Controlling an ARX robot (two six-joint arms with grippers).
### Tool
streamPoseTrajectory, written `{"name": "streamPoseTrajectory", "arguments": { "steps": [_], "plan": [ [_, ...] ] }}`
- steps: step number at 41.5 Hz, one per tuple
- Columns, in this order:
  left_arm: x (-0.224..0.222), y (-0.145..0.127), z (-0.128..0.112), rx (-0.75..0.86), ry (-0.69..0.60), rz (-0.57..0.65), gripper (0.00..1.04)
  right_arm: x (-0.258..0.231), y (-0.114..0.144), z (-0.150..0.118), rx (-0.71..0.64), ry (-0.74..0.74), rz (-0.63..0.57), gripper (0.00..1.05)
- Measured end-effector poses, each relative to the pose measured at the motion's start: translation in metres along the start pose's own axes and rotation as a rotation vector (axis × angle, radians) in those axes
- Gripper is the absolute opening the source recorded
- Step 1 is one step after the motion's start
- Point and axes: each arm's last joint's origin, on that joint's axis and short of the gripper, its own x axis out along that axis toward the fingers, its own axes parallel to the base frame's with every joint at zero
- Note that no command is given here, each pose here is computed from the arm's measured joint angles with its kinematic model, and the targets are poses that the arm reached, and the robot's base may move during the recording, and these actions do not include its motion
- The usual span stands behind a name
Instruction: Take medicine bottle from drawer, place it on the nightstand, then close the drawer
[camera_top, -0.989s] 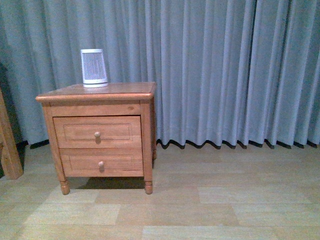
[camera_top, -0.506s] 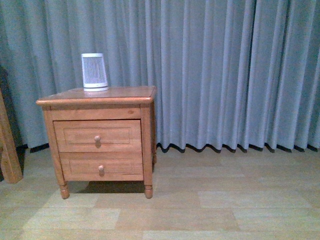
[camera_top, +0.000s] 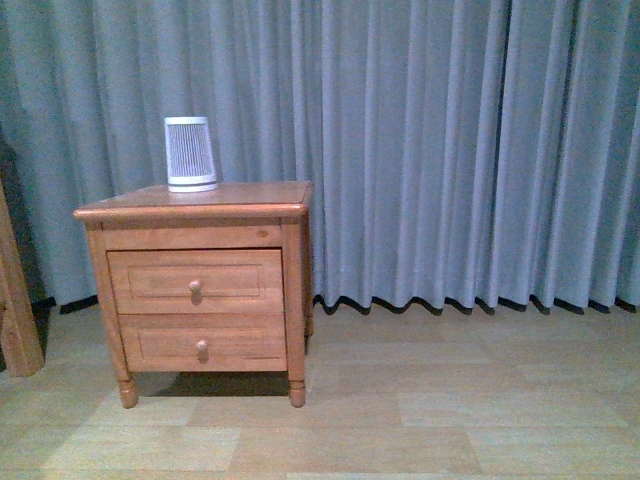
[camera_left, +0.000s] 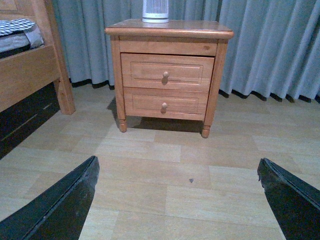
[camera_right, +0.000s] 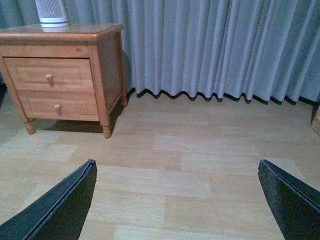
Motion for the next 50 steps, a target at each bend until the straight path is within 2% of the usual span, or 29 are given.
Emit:
{"name": "streamPoseTrajectory", "arguments": {
  "steps": [50],
  "plan": [
    [0.0000,0.0000,0.0000,0.000,0.000,0.000,0.98,0.0000,0.0000,0.0000,0.000,0.000,0.000,0.98]
  ]
}}
